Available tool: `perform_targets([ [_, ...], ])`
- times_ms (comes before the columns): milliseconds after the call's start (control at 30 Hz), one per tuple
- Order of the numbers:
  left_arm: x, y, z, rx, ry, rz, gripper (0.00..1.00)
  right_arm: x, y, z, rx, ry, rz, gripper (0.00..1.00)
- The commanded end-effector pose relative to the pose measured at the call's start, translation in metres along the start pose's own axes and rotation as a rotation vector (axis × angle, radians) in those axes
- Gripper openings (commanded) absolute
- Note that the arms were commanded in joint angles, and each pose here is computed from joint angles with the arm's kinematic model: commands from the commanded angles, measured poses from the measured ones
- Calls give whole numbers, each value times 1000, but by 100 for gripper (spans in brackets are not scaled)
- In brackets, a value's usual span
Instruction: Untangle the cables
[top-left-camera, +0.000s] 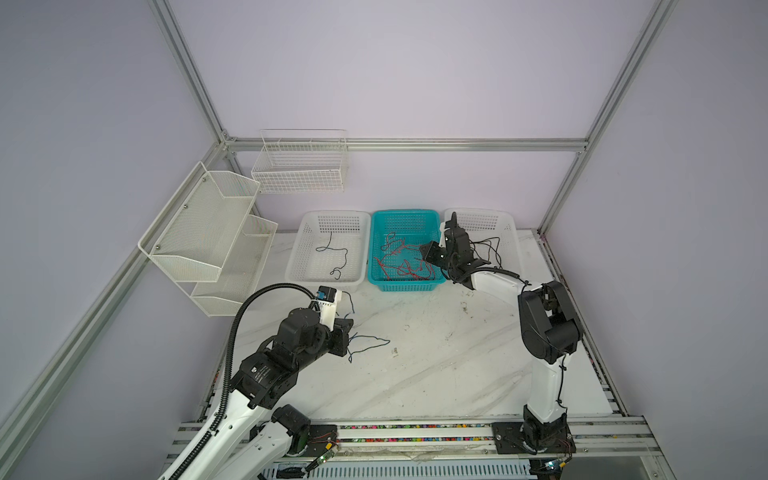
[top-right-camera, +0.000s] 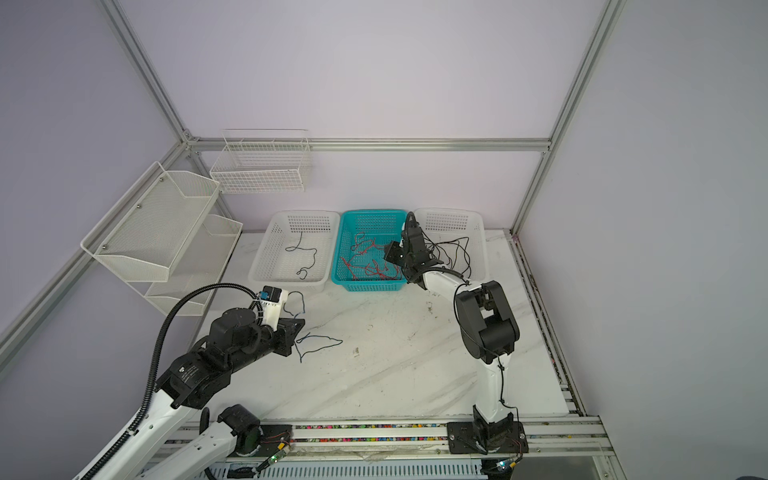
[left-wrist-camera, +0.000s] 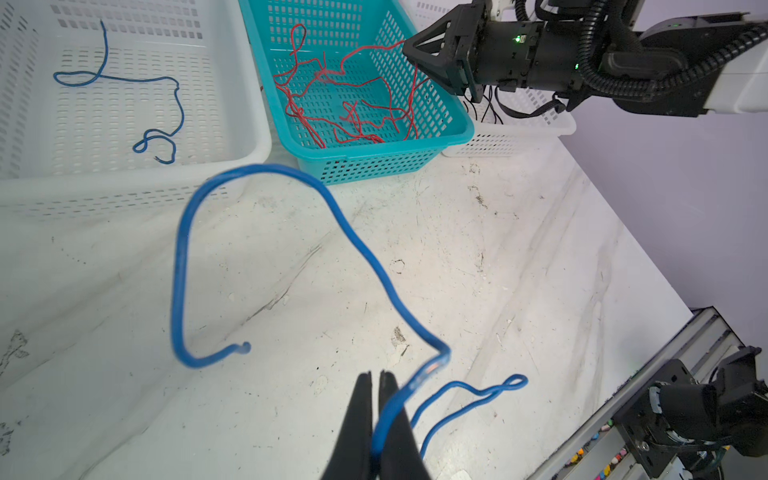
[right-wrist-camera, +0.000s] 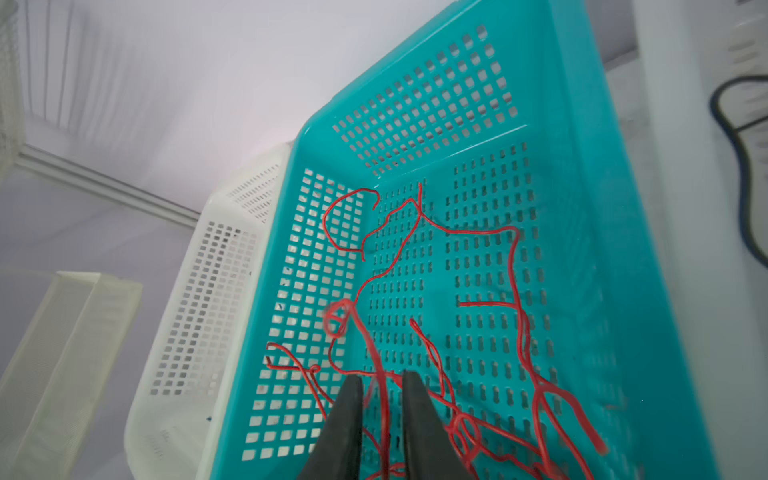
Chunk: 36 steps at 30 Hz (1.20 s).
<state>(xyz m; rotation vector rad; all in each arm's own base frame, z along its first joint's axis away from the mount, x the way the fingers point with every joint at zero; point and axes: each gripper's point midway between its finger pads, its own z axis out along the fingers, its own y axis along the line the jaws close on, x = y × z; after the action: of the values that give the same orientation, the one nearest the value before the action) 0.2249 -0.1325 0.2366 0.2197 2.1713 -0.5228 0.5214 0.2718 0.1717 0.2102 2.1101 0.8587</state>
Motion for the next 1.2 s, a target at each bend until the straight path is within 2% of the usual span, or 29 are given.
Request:
perform_targets([
  [0,-53,-13,-21,43,-129,29,0,-23,22,-19,-4,-57,-56,38],
  [167,-78,0,-19,-1,-167,29,0,-49,46,-60,-12,-147,-93,55],
  [267,-96,17,-11,-60,-185,23,0,-64,63,-95,-27,-223,-113,75],
  [400,-119,43,0,-118,-207,-22,0,-73,77,-136,-52,-270,-126,81],
  [433,-125,49,2,-137,-216,-34,0,-74,78,-145,-56,-281,-127,86],
  [667,-170,96,23,-309,-278,-54,0,-75,92,-221,-116,-358,-135,91],
  [767,-188,122,44,-374,-288,-61,0,-68,96,-249,-150,-371,-144,94],
  [867,-200,148,71,-417,-260,-88,0,-59,94,-273,-161,-378,-153,94],
  [900,-199,158,89,-424,-226,-90,0,-55,93,-280,-166,-377,-159,94],
  [1033,-207,186,125,-494,-162,-39,0,-44,88,-310,-180,-392,-176,95],
  [1167,-202,202,162,-489,-76,-31,0,-34,79,-330,-181,-406,-190,95],
])
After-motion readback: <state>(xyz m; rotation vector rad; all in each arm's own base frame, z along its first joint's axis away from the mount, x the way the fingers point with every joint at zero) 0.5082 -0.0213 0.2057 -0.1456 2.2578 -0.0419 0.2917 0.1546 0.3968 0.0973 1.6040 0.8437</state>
